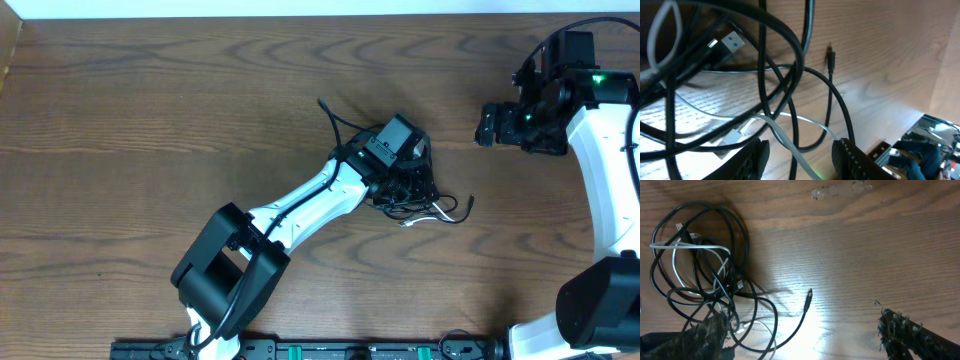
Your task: Untangle cables
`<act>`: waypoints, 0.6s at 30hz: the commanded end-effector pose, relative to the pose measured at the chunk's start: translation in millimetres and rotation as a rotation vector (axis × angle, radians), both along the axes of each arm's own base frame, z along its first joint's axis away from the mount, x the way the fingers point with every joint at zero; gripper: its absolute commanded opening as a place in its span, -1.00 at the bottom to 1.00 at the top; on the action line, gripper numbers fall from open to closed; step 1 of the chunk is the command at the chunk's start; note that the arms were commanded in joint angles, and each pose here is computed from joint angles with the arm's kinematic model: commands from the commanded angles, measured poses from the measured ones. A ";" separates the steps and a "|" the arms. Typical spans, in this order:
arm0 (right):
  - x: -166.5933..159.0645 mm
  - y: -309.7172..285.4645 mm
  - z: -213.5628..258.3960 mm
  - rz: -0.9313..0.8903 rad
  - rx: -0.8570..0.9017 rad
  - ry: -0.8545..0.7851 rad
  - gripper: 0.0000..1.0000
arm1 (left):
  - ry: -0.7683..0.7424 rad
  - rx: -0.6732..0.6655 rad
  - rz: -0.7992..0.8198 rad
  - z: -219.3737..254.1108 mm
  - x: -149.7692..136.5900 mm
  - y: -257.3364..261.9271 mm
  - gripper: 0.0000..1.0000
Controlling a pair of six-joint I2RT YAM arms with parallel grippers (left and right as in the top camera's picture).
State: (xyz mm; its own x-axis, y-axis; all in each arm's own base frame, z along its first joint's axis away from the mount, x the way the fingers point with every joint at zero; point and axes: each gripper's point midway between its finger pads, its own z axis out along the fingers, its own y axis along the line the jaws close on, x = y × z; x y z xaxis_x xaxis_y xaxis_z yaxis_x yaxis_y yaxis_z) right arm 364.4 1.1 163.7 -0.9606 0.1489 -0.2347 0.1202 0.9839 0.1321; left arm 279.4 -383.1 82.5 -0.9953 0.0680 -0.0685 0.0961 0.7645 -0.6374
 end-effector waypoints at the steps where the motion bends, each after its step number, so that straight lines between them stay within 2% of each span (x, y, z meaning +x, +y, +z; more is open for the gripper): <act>1: 2.0 -2.8 8.3 -0.011 -0.007 -0.025 0.88 | -0.016 0.044 -0.005 -15.2 0.0 2.6 -0.08; 11: 2.7 -2.8 8.5 -0.011 -0.007 -0.028 0.89 | 0.070 0.068 0.007 -40.3 -7.2 2.0 -0.23; 12: 2.7 -2.8 8.5 -0.011 -0.007 -0.028 0.89 | 0.069 0.067 0.007 -40.2 -7.0 1.8 -0.31; 15: 2.7 -2.8 8.5 -0.011 -0.007 -0.028 0.89 | 0.061 0.059 0.008 -39.0 -4.9 0.5 -0.78; 16: 2.7 -2.8 8.5 -0.011 -0.007 -0.028 0.89 | 0.057 0.055 0.011 -38.3 -2.9 0.7 -0.85; 18: 2.6 -2.8 8.5 -0.011 -0.007 -0.028 0.89 | 0.051 0.043 0.020 -33.0 1.8 2.5 -0.85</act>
